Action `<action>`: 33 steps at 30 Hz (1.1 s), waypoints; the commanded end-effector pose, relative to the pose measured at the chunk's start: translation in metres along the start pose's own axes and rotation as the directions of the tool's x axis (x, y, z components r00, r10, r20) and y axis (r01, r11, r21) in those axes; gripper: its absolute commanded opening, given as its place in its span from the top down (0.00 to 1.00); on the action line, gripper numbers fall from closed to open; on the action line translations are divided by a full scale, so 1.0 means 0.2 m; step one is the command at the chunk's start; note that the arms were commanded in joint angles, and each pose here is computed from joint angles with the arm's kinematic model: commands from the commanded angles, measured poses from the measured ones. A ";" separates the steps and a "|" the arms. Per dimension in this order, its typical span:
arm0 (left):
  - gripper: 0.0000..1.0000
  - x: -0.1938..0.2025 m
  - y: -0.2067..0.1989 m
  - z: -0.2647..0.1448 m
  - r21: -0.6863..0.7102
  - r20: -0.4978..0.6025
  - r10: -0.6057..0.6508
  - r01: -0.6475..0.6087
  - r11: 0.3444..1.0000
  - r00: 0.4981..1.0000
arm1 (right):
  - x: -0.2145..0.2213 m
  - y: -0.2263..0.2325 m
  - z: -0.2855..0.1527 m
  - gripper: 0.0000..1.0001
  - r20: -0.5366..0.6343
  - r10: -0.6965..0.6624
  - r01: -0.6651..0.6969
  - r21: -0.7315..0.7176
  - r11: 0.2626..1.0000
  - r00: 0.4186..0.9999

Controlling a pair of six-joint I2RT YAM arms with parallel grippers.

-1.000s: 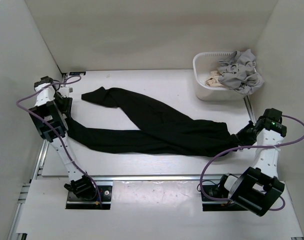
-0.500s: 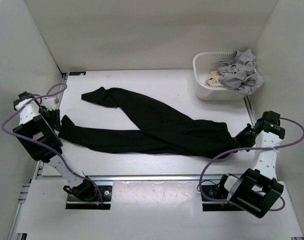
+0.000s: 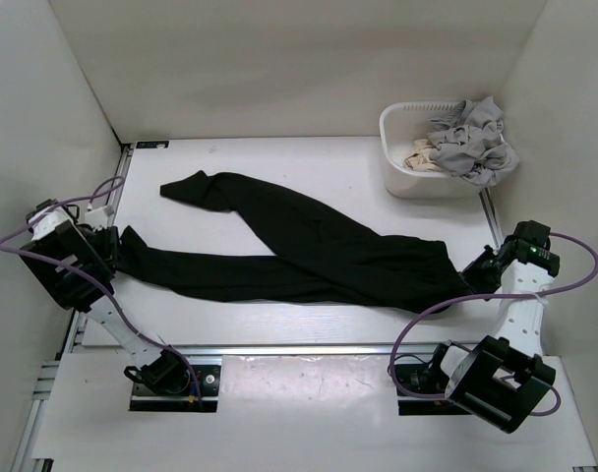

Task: Fold and stack the trousers
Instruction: Flatten the trousers out

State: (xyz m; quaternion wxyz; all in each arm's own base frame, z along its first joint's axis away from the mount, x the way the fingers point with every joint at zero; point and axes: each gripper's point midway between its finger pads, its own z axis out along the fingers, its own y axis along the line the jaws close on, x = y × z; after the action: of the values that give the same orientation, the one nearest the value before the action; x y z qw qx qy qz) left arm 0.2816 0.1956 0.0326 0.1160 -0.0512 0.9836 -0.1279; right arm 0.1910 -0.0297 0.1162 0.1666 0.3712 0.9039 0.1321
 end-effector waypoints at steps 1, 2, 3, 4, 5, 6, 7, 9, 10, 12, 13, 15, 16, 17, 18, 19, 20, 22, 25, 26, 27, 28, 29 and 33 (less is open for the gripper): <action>0.42 -0.13 -0.01 -0.02 0.013 0.077 -0.002 0.001 1.000 0.997 | 0.01 -0.03 0.00 1.00 0.006 -0.014 0.014 0.012 1.000 1.000; 0.42 -0.13 0.00 0.01 -0.006 0.059 -0.002 0.002 1.000 0.998 | 0.01 -0.03 0.00 1.00 0.006 -0.014 0.014 0.012 1.000 1.000; 0.42 -0.14 0.02 0.02 -0.014 0.056 -0.001 0.002 1.000 0.998 | 0.01 -0.03 0.00 1.00 0.009 -0.014 0.014 0.021 1.000 1.000; 0.42 -0.13 0.01 0.06 0.000 0.034 -0.002 0.002 1.000 0.999 | 0.01 -0.03 0.00 1.00 0.009 -0.014 0.014 0.021 1.000 1.000; 0.42 -0.12 0.01 0.08 0.005 0.027 -0.005 0.005 1.000 1.000 | 0.01 -0.03 0.00 1.00 0.009 -0.014 0.014 0.021 1.000 1.000; 0.42 -0.14 0.02 0.07 0.000 0.034 -0.002 0.002 1.000 0.999 | 0.01 -0.03 0.00 1.00 0.009 -0.014 0.014 0.021 1.000 1.000; 0.43 -0.13 0.01 0.09 0.019 0.030 -0.006 0.006 1.000 1.000 | 0.01 -0.03 0.00 1.00 0.009 -0.014 0.014 0.021 1.000 1.000; 0.64 -0.16 -0.03 0.10 0.051 0.046 0.001 -0.004 0.999 0.999 | 0.01 -0.03 0.00 1.00 0.009 -0.014 0.014 0.021 1.000 1.000; 0.77 -0.16 -0.03 0.10 0.058 0.052 0.010 -0.013 0.998 0.999 | 0.01 -0.03 0.00 1.00 0.009 -0.014 0.014 0.021 1.000 1.000; 0.86 -0.14 -0.06 0.10 0.078 0.037 0.014 -0.017 0.997 0.999 | 0.01 -0.04 0.00 1.00 0.012 -0.015 0.014 0.030 0.999 1.000; 0.86 -0.15 -0.06 0.08 0.073 0.046 0.018 -0.021 0.997 0.999 | 0.01 -0.04 0.00 1.00 0.012 -0.015 0.014 0.030 0.999 1.000; 0.86 -0.13 -0.08 0.06 0.089 0.038 0.034 -0.037 0.995 0.999 | -0.01 -0.02 0.00 1.00 0.012 -0.006 0.006 0.018 1.000 1.000; 0.86 -0.15 -0.09 0.02 0.093 0.051 0.047 -0.052 0.994 0.998 | -0.07 0.01 -0.03 1.00 0.053 -0.010 0.010 0.004 1.000 0.999; 0.86 -0.17 -0.09 -0.01 0.084 0.064 0.053 -0.058 0.995 0.997 | -0.12 0.02 -0.02 1.00 0.054 -0.001 0.001 0.004 1.000 0.999; 0.86 -0.21 -0.10 -0.03 0.075 0.078 0.072 -0.078 0.994 0.994 | -0.17 0.06 -0.03 1.00 0.068 0.011 -0.010 -0.013 1.000 0.998; 0.86 -0.25 -0.11 -0.05 0.069 0.087 0.086 -0.093 0.993 0.992 | -0.25 0.09 -0.05 1.00 0.091 0.013 -0.011 -0.023 1.000 0.996; 0.86 -0.34 -0.13 -0.12 0.047 0.120 0.107 -0.114 0.992 0.987 | -0.43 0.20 -0.13 1.00 0.146 0.006 0.003 -0.059 0.998 0.989; 0.86 -0.54 -0.16 -0.25 0.004 0.183 0.158 -0.162 0.987 0.970 | -0.63 0.35 -0.24 1.00 0.215 0.013 0.017 -0.137 0.991 0.977; 0.86 -0.74 -0.16 -0.41 -0.023 0.236 0.144 -0.142 0.990 0.961 | -1.00 0.64 -0.62 1.00 0.391 -0.009 0.113 -0.243 0.963 0.920; 0.86 -0.78 -0.13 -0.49 -0.081 0.259 0.158 -0.141 0.987 0.953 | -1.03 0.67 -0.68 1.00 0.412 -0.013 0.126 -0.248 0.961 0.911; 0.86 -0.80 -0.12 -0.53 -0.109 0.269 0.168 -0.143 0.984 0.948 | -1.03 0.68 -0.71 1.00 0.414 -0.013 0.127 -0.248 0.960 0.910; 0.86 -0.79 -0.11 -0.55 -0.129 0.269 0.172 -0.142 0.981 0.948 | -1.04 0.67 -0.74 1.00 0.426 -0.017 0.131 -0.241 0.962 0.905; 0.86 -0.75 -0.11 -0.52 -0.128 0.237 0.180 -0.154 0.980 0.955 | -1.00 0.66 -0.77 1.00 0.443 -0.030 0.146 -0.231 0.962 0.896; 0.86 -0.59 -0.12 -0.48 -0.131 0.151 0.198 -0.179 0.975 0.968 | -0.81 0.51 -0.61 1.00 0.370 -0.020 0.092 -0.179 0.980 0.929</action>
State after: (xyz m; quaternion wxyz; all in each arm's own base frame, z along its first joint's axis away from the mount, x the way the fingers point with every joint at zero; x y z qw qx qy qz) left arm 0.4074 0.2111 0.1647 0.2545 0.0265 0.9648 -0.0613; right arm 0.3424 -0.1006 0.3392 0.4337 0.3229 0.8285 0.1456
